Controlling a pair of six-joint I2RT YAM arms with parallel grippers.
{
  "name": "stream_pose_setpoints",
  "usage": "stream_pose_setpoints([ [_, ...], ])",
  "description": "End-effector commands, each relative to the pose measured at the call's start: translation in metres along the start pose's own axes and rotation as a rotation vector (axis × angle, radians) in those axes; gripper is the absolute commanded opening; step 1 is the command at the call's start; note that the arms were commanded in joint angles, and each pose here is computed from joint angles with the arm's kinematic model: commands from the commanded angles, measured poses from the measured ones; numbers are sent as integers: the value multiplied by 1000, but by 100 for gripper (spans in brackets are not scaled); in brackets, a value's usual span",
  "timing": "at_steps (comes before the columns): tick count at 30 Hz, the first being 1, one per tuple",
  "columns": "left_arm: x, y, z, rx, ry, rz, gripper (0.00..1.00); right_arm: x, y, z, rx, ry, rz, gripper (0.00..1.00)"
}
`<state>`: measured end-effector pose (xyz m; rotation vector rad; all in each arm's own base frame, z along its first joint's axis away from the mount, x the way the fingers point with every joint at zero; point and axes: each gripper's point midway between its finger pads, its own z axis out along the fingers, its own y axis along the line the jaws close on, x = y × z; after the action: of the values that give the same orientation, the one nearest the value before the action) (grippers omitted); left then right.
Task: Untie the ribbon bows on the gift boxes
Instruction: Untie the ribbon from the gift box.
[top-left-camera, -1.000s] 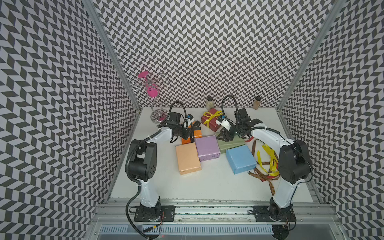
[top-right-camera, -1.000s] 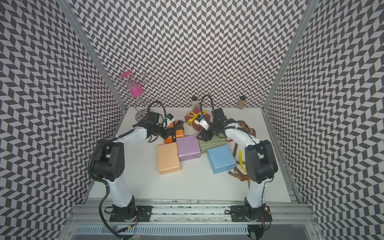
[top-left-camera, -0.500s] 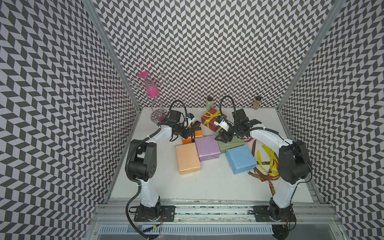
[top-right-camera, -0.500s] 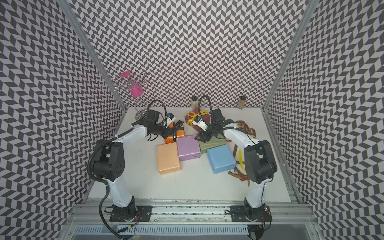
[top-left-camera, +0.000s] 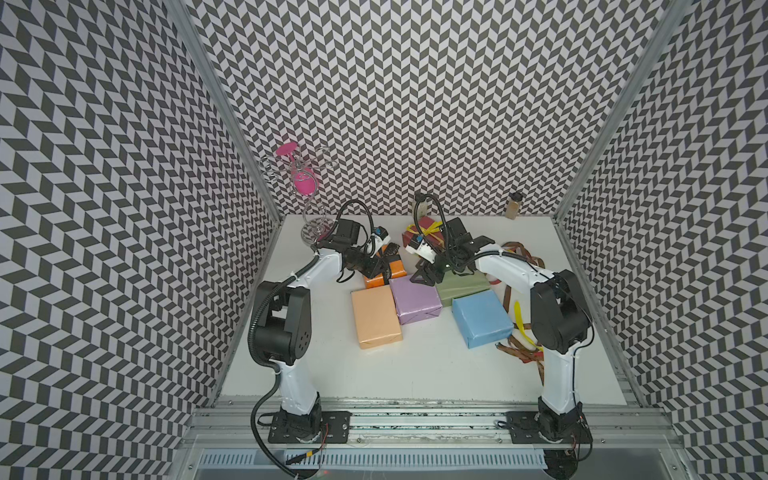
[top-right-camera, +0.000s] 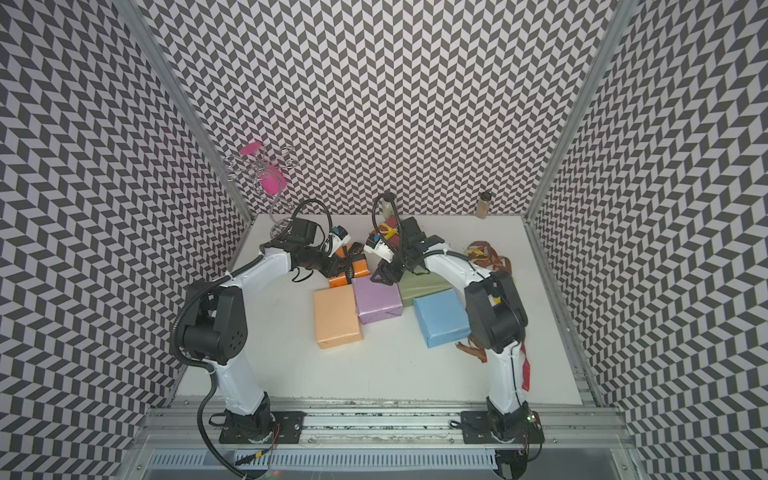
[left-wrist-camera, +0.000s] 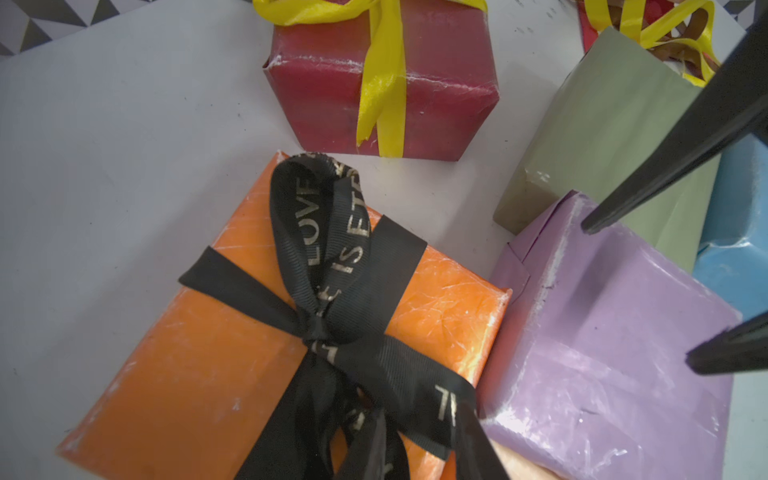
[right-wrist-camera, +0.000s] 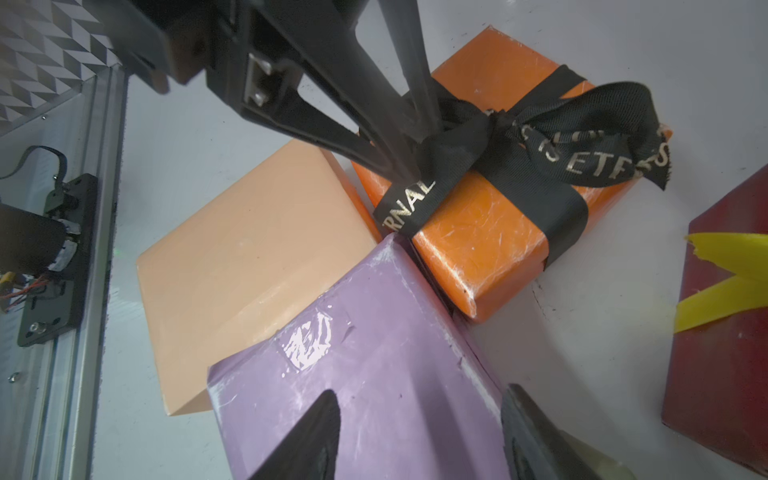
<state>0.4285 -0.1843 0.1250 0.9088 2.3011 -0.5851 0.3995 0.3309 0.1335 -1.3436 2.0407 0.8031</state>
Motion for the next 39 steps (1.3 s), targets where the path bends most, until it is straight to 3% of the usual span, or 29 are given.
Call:
stream_pose_setpoints([
  [1, -16, -9, -18, 33, -37, 0, 39, -19, 0, 1, -11, -49, -14, 62],
  [5, -12, -18, -18, 76, -31, -29, 51, -21, -2, 0, 0, -58, -9, 63],
  [13, -9, -27, -18, 143, -23, -69, 51, -18, 0, -1, 3, -61, -2, 64],
  [29, 7, -24, -11, 138, 25, -116, 51, -16, -2, -1, 17, -53, 2, 67],
  [34, 16, -6, -19, 35, 40, -148, 62, -15, -2, -2, 21, -56, -1, 67],
  [39, 13, -12, -26, 73, 22, -160, 65, -15, -3, -1, 26, -56, -3, 67],
])
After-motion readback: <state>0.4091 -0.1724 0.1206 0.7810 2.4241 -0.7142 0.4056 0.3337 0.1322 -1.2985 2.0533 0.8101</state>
